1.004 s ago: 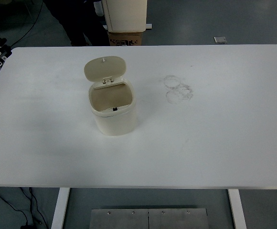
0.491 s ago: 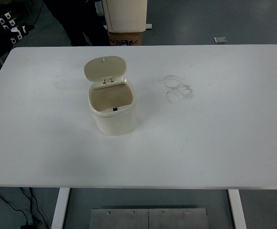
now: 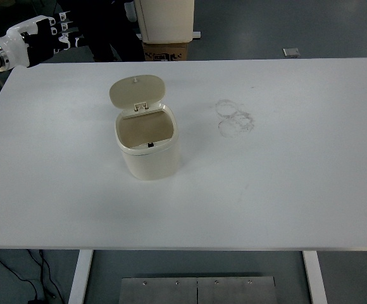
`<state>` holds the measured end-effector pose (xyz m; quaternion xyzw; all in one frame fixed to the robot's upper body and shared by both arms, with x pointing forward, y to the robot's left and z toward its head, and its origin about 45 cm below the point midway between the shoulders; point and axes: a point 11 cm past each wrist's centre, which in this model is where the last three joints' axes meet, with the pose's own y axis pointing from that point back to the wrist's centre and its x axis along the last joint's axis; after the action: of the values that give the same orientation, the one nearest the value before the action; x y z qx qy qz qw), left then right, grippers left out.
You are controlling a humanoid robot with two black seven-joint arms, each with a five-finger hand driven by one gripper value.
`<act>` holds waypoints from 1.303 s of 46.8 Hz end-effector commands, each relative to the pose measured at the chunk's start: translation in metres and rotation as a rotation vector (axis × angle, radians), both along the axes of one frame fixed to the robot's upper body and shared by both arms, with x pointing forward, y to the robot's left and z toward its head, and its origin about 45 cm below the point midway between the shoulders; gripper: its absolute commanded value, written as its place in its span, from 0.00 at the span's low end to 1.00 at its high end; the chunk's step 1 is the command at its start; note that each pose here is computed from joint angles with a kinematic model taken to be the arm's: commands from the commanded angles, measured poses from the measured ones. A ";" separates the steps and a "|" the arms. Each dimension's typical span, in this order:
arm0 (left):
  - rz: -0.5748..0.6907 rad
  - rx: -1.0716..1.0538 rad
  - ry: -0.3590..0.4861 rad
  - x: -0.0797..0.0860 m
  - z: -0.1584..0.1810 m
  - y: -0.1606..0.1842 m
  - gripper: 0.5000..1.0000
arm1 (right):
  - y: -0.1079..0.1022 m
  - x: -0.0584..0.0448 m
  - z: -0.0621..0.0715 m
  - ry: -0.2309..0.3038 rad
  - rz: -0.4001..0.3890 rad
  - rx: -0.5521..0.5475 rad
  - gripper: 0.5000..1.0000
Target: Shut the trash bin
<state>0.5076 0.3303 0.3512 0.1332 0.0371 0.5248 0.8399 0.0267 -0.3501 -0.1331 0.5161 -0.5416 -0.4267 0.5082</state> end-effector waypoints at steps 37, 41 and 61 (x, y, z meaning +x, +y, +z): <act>-0.435 0.302 0.092 -0.056 0.029 -0.109 1.00 | 0.000 0.000 0.000 0.000 0.000 0.000 0.98; -0.442 0.324 0.114 -0.059 0.027 -0.111 1.00 | 0.000 0.000 0.000 0.000 0.000 0.000 0.98; -0.501 0.407 0.135 -0.072 0.038 -0.130 1.00 | 0.000 0.000 0.000 0.000 0.000 0.000 0.98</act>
<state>0.4393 0.2033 0.3930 0.3332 -0.0483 0.2953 0.8941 0.0268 -0.3501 -0.1331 0.5161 -0.5416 -0.4267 0.5082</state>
